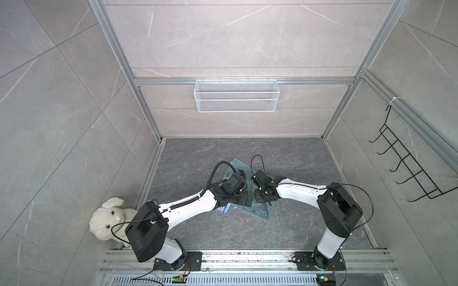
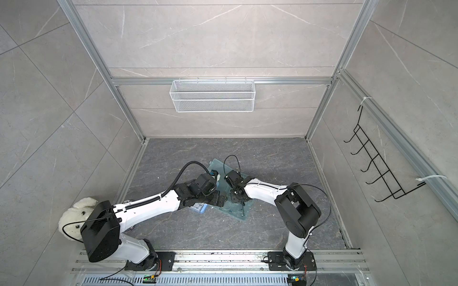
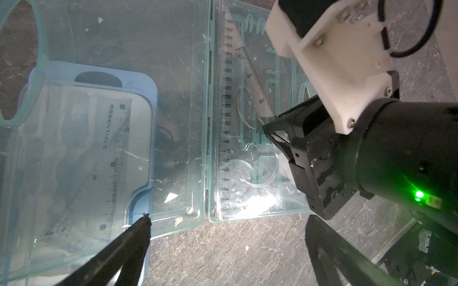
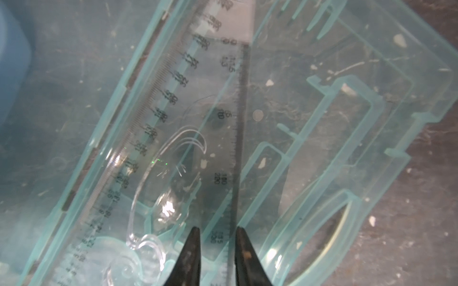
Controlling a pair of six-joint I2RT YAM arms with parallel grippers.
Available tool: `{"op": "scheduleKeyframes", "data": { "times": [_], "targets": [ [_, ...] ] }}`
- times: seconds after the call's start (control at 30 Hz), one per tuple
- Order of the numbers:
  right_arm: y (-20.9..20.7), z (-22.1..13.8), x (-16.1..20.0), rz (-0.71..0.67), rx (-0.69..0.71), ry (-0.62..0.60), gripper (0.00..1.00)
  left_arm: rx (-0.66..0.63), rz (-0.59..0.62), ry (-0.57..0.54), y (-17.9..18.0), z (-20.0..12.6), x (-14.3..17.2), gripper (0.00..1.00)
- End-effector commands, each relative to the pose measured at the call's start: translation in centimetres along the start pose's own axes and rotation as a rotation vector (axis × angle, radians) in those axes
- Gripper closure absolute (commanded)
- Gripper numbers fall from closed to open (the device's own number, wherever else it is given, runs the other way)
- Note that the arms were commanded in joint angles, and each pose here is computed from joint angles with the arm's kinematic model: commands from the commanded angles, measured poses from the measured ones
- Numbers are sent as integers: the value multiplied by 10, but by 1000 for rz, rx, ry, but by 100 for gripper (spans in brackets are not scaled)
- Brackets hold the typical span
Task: Open the ruler set and take out the ruler
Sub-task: Pick up the ruler from the ruler set box.
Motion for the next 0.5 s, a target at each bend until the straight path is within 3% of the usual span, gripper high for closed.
{"op": "scheduleKeyframes", "data": {
  "times": [0.0,0.47],
  "targets": [
    [3,-13,1,-13,-31,-11,80,18,-9,-22,-10,-1,-12,1],
    [1,-25,-8,-6,-22,-48,82,-6,-14,-43,-6,-4,-14,1]
  ]
}}
Point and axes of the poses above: each gripper's point midway between its finger pads, its own z axis out along the fingers, its own y axis along the line the jaws close on, x = y × z, the point moved 2 cm from there along -z, back along the fingers, and after that the axes turned 3 degrees about -z, right-handed, at the moved point
